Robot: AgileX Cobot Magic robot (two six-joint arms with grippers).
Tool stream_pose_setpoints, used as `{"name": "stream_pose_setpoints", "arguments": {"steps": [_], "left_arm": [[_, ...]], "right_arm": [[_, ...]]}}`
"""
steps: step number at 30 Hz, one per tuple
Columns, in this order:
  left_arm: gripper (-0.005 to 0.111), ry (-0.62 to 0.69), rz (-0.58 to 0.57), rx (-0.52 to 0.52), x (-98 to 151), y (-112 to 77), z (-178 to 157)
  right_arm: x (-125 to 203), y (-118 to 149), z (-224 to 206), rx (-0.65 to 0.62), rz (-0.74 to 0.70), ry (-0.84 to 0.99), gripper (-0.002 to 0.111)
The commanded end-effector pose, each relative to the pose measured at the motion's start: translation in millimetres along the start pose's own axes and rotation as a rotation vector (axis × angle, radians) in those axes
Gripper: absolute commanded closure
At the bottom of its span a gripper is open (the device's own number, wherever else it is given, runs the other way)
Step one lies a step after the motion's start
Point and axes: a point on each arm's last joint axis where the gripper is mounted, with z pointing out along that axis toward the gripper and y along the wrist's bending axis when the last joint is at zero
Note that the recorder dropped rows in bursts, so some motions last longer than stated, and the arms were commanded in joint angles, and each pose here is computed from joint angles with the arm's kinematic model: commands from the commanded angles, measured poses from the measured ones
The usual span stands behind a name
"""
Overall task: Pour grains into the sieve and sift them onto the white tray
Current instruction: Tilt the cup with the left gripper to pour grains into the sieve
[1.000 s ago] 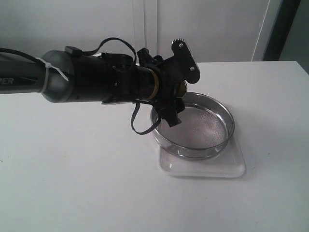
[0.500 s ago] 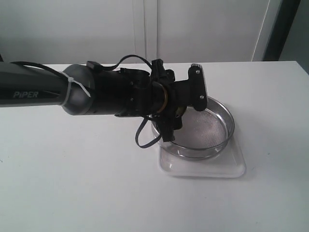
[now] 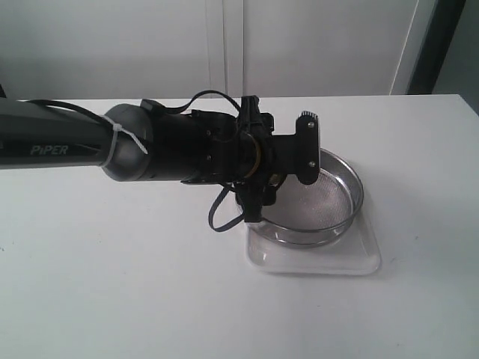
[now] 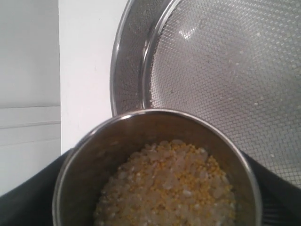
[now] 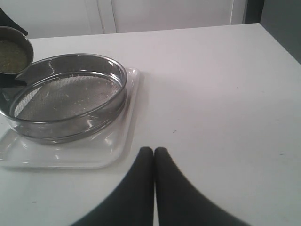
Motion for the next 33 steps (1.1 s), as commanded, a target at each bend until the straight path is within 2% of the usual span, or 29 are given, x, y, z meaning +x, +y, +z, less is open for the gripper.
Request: {"name": "stream_pose_setpoints", "arguments": {"steps": [1,6,11,16,33], "left_arm": [[0.107,-0.022,0.017,-0.020,-5,5.3,-5],[0.107,-0.020,0.025,-0.047,-10,13.6,-2],[0.107,0.021,0.088,-0.061,-12,18.3,6],[0.107,0.040,0.173,-0.045,-11,12.3,11],[0.107,0.025,0.303,-0.036,-14,7.8,14]], "right_arm": [[0,0,0,-0.003,-0.001,-0.013,0.108],[0,0,0,-0.003,-0.001,-0.013,0.108],[0,0,0,-0.003,-0.001,-0.013,0.108],[0,0,0,-0.003,-0.001,-0.013,0.108],[0,0,0,-0.003,-0.001,-0.013,0.108]]}}
